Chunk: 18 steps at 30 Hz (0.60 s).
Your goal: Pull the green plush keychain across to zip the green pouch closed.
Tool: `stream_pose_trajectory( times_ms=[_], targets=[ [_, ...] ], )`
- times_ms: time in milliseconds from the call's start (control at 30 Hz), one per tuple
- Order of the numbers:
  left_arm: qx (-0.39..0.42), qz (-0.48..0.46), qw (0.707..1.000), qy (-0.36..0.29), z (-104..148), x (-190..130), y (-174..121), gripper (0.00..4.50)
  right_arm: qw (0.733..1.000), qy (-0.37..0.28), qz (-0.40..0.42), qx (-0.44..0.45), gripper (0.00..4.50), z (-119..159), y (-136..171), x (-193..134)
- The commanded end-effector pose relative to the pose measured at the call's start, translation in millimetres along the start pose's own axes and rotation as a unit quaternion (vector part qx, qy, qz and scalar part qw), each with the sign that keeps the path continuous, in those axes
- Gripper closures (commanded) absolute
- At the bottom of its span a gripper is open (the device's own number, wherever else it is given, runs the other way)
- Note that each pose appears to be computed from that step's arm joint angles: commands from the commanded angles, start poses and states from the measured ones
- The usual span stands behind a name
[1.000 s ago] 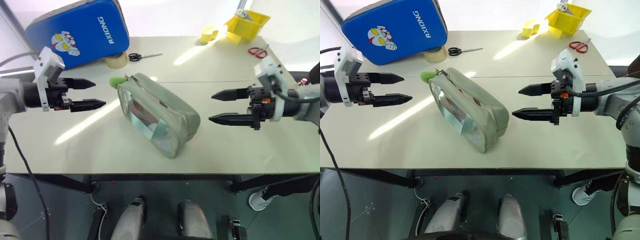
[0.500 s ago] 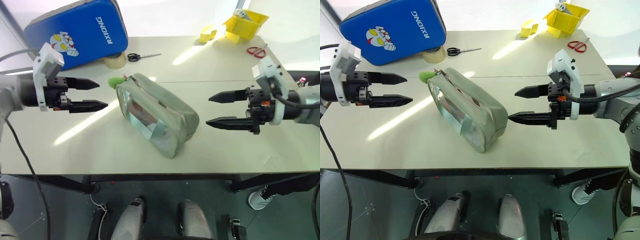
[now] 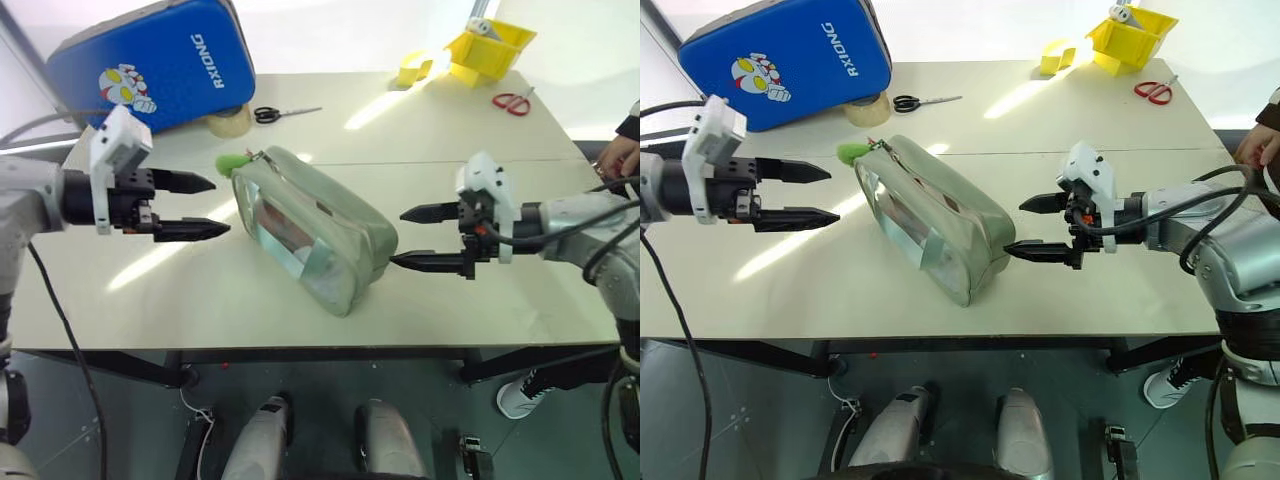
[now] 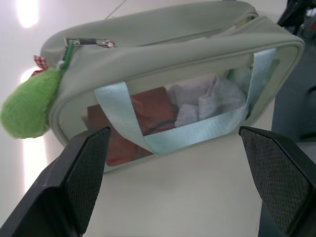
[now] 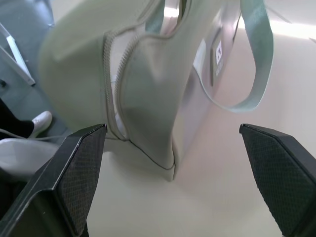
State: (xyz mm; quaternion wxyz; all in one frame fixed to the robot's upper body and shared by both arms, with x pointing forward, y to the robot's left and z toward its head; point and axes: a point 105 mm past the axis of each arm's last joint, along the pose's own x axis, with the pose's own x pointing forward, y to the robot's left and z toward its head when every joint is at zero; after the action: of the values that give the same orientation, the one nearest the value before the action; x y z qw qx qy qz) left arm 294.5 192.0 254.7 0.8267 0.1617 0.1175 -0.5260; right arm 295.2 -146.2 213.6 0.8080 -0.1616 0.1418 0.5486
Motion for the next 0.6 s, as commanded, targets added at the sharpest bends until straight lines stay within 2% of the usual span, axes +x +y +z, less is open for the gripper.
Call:
stream_pose_trajectory(
  times_ms=[33,267,367,500,600],
  targets=[
    [0.017,0.001,1.000,-0.002,6.3,-3.4,-4.2,0.00,0.999,-0.022,0.005,-0.028,0.81,13.4,-2.9,3.1],
    [0.013,0.006,1.000,0.004,4.8,-9.2,-7.0,0.00,0.999,-0.015,0.008,-0.049,4.39,13.1,-16.0,9.6],
    [0.013,0.012,1.000,0.006,3.9,-10.8,-6.0,0.00,0.995,-0.008,-0.041,-0.094,4.46,18.7,-44.9,12.8],
    [0.013,0.015,1.000,0.006,4.6,-10.9,-4.9,0.00,0.965,0.023,-0.140,-0.219,4.46,37.2,-97.9,11.0],
    [0.011,0.019,1.000,0.003,4.6,-9.8,-3.7,0.00,0.963,0.017,-0.132,-0.235,4.46,45.7,-108.5,17.7]
  ],
)
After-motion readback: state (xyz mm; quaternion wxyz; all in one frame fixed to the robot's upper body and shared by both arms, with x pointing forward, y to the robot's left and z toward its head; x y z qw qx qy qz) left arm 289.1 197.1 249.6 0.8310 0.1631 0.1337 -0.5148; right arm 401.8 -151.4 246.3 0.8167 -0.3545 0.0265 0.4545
